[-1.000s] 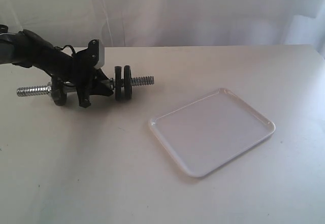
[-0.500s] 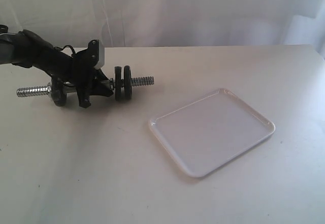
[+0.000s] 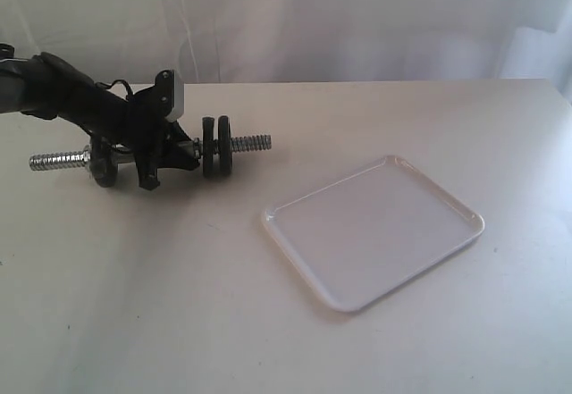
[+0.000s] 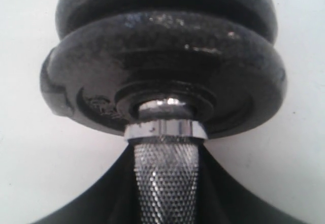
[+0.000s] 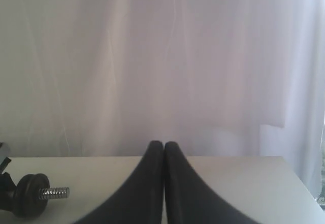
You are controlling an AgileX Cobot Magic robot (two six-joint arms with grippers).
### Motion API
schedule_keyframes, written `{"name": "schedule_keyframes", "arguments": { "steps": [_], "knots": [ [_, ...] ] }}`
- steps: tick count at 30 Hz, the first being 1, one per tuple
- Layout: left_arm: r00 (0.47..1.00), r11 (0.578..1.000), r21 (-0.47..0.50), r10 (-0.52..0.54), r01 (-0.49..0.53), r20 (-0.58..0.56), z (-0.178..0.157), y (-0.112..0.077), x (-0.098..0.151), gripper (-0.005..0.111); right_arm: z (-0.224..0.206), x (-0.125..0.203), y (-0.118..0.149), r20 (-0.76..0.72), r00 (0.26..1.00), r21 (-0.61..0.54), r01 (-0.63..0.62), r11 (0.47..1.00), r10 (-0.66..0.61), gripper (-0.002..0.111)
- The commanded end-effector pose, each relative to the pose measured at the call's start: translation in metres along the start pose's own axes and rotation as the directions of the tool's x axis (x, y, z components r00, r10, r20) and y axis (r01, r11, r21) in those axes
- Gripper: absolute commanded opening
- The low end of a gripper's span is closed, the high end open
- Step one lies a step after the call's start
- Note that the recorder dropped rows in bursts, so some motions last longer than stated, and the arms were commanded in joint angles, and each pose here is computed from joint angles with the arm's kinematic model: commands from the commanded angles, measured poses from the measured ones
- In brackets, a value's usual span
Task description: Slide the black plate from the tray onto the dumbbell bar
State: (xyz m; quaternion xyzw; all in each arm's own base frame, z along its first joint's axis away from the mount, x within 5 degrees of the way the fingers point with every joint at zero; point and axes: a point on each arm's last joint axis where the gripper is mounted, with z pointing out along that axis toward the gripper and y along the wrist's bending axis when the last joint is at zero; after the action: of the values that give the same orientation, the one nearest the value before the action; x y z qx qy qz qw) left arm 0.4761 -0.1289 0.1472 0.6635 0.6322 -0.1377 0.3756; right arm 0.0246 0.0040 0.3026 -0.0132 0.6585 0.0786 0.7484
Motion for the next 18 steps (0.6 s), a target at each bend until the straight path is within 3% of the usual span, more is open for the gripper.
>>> {"name": "schedule_keyframes", "arguments": {
  "steps": [1, 10, 18],
  "knots": [
    [0.888, 0.95, -0.101, -0.235, 0.296, 0.396, -0.037, 0.024, -0.06, 0.0, 0.009, 0.028, -0.003, -0.016, 1.0, 0.009, -0.006, 1.0, 0.006, 0.0],
    [0.862, 0.938, -0.097, -0.261, 0.333, 0.434, -0.032, 0.024, -0.071, 0.0, 0.018, 0.104, -0.01, -0.169, 0.983, 0.034, -0.065, 0.997, 0.07, 0.0],
    [0.861, 0.939, -0.106, -0.251, 0.328, 0.443, -0.007, 0.012, -0.104, 0.0, 0.017, 0.106, -0.01, -0.19, 0.975, 0.044, -0.106, 0.993, 0.113, 0.0]
  ]
}}
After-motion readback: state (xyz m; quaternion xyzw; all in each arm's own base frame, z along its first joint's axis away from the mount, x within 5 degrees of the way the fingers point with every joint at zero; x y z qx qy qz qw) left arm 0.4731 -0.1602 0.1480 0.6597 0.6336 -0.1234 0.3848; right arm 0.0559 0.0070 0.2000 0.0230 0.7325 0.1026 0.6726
